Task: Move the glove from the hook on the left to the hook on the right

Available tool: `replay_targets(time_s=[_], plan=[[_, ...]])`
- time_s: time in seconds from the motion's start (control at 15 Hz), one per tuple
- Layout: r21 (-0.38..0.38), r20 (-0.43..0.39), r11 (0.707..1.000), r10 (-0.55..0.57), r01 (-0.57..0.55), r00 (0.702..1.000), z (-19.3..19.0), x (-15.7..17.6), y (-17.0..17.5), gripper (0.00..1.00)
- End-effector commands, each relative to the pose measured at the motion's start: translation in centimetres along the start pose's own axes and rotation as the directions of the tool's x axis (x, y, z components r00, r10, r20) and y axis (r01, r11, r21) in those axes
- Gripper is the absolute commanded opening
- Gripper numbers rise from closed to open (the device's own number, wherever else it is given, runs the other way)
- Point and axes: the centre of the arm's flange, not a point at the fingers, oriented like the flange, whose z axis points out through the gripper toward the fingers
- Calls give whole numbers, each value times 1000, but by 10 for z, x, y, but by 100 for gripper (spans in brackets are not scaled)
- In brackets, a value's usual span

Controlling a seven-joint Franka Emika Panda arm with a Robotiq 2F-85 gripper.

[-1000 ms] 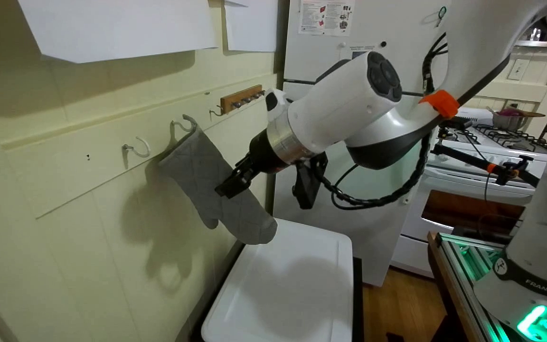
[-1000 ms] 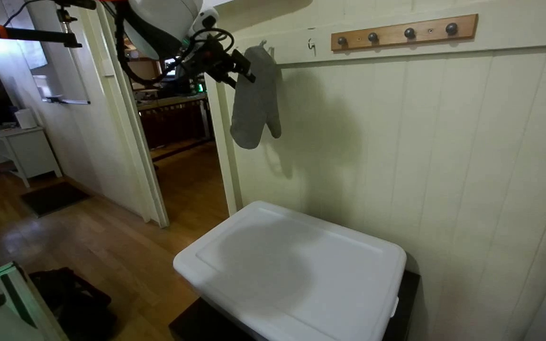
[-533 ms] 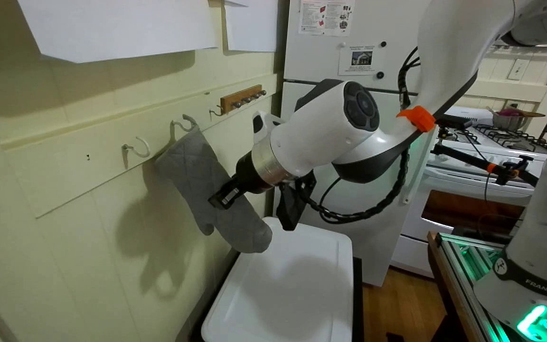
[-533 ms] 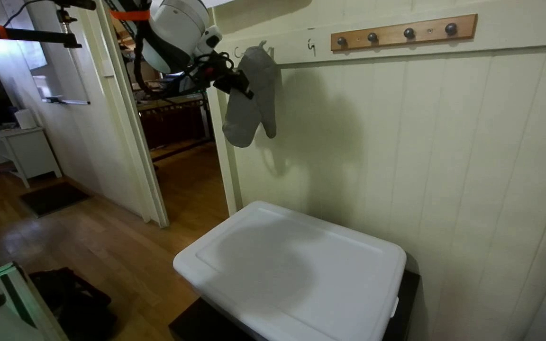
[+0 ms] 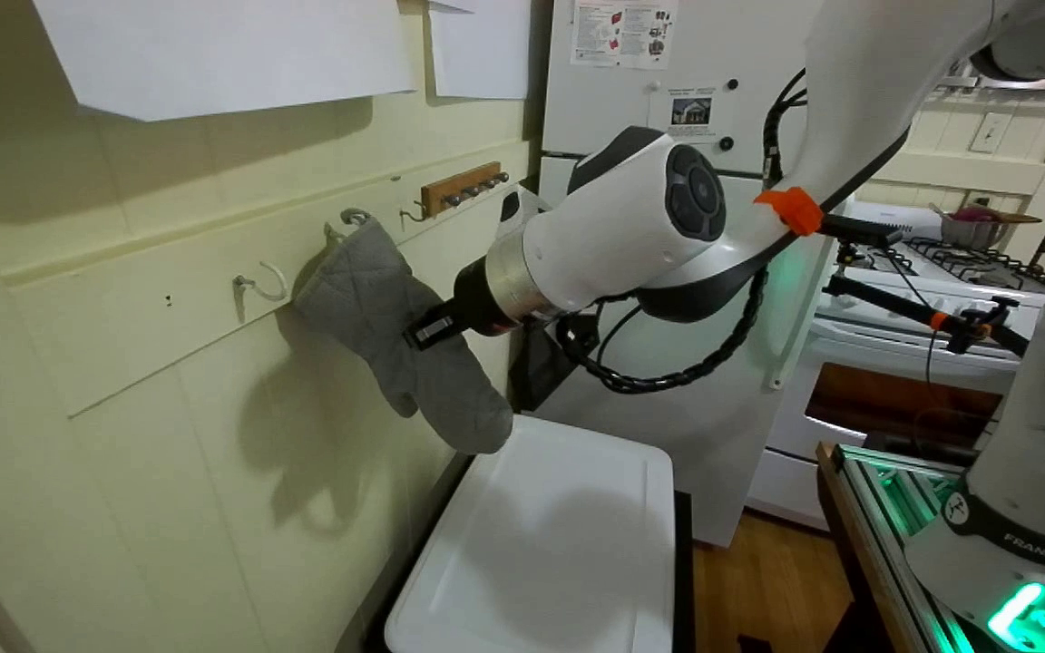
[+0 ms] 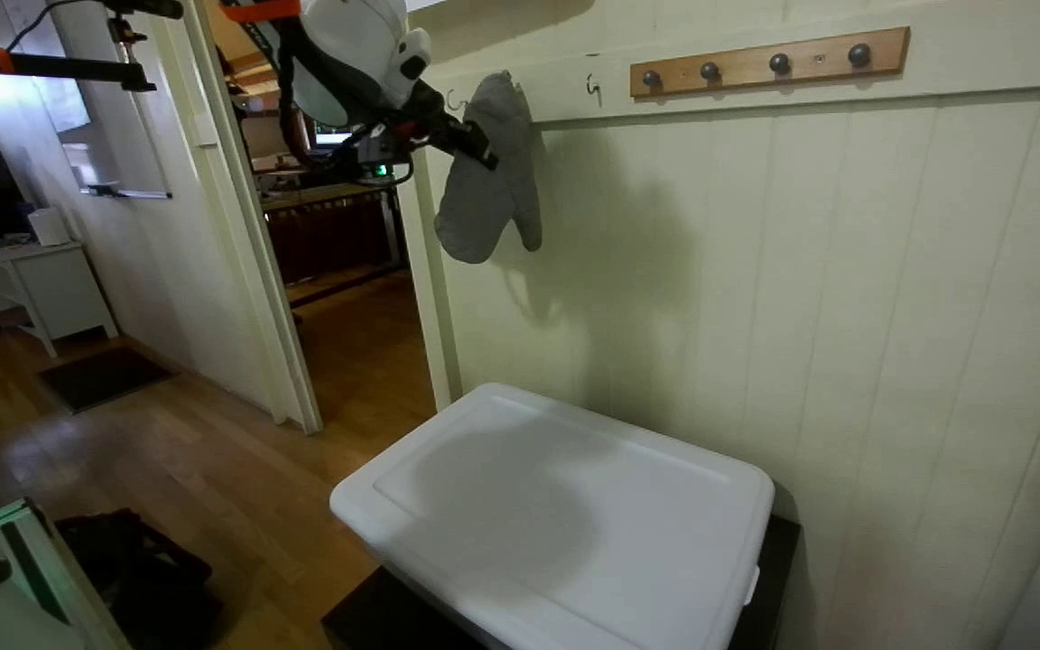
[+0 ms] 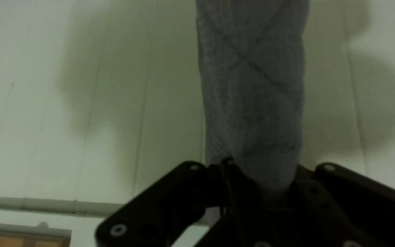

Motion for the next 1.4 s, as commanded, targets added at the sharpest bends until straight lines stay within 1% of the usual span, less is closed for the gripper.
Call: replay_targets(time_s=[0.0,0.2,0.27,0.47,0.8,0.87,1.13,1.33], plan=[[-31,-73,993,107,-110,992,-9,10,16,3],[-28,-92,964,260,-264,961,-12,19,30,3],[-21,-99,955,294,-297,951,-12,21,33,3],[-10,-118,930,363,-366,924,-16,28,40,3],[73,-173,874,486,-481,857,-25,36,46,3],[75,-181,869,494,-488,851,-26,37,47,3],[0,-136,853,517,-522,845,-24,32,66,3],[-38,-104,830,551,-557,828,-22,24,87,3]])
